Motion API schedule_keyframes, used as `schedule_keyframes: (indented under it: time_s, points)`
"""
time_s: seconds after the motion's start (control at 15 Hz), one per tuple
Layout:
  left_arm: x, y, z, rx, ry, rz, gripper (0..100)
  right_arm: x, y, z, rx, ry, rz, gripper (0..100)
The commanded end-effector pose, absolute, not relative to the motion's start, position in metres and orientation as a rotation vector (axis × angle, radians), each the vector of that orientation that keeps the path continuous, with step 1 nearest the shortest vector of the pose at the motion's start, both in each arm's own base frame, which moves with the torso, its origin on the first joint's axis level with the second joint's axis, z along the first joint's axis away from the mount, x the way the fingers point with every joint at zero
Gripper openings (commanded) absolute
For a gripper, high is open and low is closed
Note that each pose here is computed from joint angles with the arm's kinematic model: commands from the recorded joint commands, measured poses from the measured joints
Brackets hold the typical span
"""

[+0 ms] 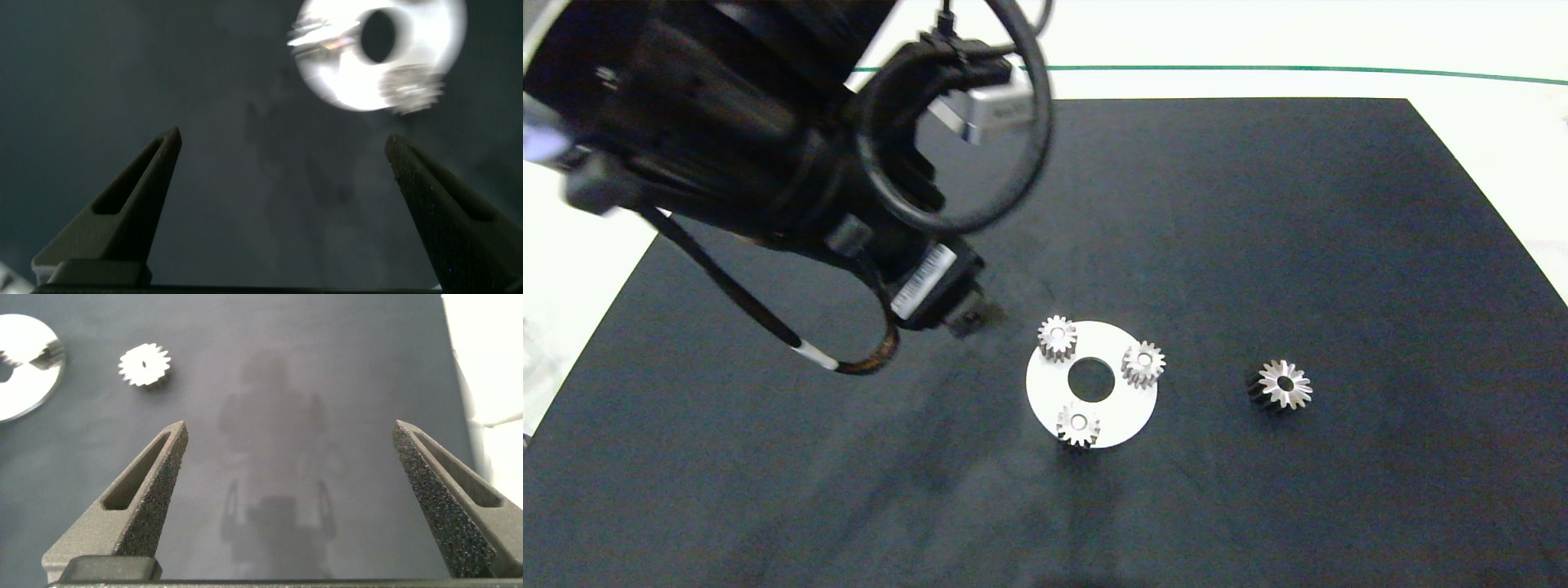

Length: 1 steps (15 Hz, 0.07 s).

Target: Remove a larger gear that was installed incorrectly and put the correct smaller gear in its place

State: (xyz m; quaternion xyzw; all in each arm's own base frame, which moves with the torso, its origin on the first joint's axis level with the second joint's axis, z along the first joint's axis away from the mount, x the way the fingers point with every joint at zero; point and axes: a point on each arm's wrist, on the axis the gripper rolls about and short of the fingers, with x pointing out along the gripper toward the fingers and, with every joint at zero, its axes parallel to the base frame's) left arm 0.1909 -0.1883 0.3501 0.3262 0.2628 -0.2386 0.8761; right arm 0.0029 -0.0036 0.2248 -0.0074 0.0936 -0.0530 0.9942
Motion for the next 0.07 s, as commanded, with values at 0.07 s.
schedule_keyframes:
  time_s: [0.07]
  points:
    - [0.1348, -0.0826, 0.4076, 0.496, 0.382, -0.275, 100, -0.0089, -0.0041, 0.2243, -0.023, 0.142, -0.218, 100]
